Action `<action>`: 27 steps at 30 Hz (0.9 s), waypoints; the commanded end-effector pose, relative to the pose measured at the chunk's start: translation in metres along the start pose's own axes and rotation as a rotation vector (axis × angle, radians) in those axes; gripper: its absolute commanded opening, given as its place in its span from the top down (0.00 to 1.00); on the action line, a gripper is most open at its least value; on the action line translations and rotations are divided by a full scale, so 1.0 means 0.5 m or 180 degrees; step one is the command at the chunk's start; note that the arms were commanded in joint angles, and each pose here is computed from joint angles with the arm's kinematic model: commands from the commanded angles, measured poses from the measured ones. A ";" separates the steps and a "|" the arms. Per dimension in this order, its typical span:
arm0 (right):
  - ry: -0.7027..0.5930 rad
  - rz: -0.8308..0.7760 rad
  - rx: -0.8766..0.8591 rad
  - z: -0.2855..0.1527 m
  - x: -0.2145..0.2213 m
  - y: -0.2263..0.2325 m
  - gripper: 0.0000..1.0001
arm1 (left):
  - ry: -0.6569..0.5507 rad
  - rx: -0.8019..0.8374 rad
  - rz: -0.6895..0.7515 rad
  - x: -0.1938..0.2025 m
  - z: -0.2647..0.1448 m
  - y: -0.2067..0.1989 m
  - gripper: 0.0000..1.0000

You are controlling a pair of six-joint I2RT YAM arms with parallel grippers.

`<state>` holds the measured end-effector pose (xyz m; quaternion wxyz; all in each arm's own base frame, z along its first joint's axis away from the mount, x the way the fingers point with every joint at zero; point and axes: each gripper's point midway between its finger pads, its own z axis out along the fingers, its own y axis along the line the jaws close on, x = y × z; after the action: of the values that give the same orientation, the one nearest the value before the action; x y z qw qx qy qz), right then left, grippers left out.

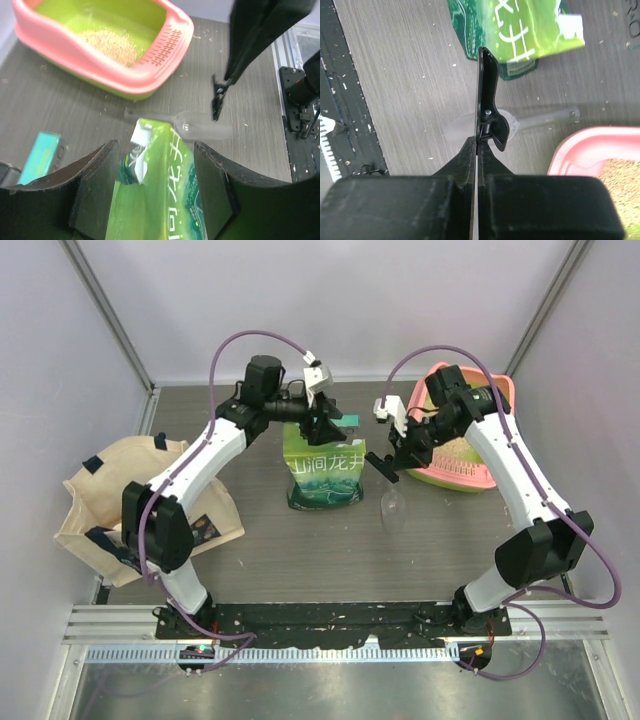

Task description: Fill the litter box with clean litter

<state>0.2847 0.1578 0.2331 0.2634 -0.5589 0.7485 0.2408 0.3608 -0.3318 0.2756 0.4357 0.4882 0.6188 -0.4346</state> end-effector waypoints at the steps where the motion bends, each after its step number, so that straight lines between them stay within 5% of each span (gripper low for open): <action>1: -0.0217 -0.0487 0.0362 -0.027 -0.072 -0.016 0.99 | -0.0066 0.0333 0.0646 -0.057 0.002 -0.081 0.35; 20: -0.0541 -0.0406 0.0320 -0.005 -0.158 -0.027 0.99 | -0.0094 0.0450 0.0455 -0.058 0.019 -0.077 0.44; 27: -0.0579 -0.0408 0.0289 0.001 -0.167 -0.023 0.99 | -0.0080 0.0479 0.0342 -0.052 0.026 -0.075 0.59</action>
<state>0.3094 0.2036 0.2649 0.3347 -0.5682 0.7146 0.2333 0.3270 -0.3519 0.2808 0.4121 0.5438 0.5730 -0.4540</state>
